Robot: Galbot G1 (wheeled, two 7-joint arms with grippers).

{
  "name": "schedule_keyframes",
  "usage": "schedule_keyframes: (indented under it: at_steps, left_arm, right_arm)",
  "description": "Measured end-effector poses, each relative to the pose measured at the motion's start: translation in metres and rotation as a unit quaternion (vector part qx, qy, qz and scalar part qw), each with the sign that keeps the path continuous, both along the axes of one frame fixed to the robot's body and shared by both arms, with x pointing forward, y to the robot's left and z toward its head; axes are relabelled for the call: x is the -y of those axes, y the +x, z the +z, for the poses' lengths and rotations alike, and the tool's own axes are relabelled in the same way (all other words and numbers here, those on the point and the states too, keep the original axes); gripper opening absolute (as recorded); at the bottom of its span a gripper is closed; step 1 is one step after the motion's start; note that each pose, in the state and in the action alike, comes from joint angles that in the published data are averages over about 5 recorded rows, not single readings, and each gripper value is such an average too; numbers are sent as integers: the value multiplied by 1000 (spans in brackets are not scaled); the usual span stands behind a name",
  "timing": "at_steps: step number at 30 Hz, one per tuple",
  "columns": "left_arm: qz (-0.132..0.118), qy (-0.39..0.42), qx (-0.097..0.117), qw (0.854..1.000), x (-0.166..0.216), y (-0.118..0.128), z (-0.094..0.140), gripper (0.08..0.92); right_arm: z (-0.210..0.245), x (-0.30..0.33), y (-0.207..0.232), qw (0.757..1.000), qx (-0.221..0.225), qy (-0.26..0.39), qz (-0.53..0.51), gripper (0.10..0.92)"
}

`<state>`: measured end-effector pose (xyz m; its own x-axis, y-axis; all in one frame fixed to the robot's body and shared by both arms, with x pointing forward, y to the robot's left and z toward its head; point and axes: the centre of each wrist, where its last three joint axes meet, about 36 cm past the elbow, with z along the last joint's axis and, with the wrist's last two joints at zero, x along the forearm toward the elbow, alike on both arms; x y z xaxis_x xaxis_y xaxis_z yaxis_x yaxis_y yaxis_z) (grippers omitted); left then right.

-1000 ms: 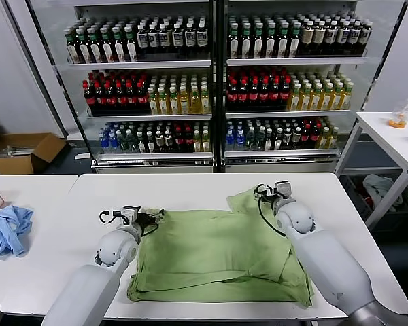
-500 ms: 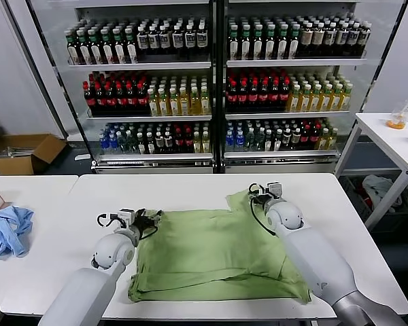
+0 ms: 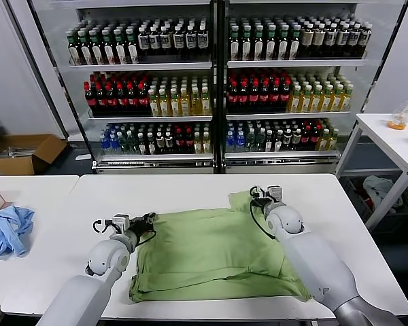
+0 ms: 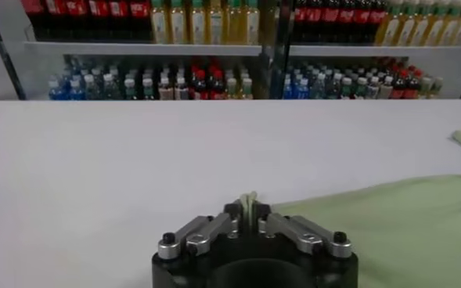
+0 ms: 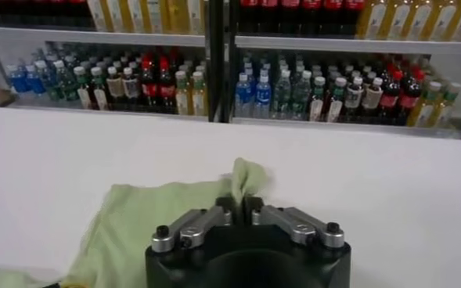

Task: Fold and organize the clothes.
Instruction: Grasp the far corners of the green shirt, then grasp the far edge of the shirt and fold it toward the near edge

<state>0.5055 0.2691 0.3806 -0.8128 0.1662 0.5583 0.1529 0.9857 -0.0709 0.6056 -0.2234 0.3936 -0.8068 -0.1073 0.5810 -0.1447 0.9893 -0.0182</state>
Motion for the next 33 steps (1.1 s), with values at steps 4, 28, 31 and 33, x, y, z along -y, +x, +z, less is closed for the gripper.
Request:
schedule_keyframes:
  at_steps: [4, 28, 31, 33]
  left_arm:
    - [-1, -17, 4, 1000, 0, -3, 2, 105]
    - [0, -84, 54, 995, -17, -40, 47, 102]
    - [1, -88, 55, 995, -21, -47, 50, 102]
    - [2, -90, 55, 994, -23, -52, 51, 102]
  right_arm:
    - [5, -1, -7, 1000, 12, 11, 6, 108]
    - [73, 44, -88, 993, 105, 44, 18, 108]
    - [76, 49, -105, 993, 110, 43, 21, 108]
    - [78, 52, -116, 993, 111, 42, 23, 108]
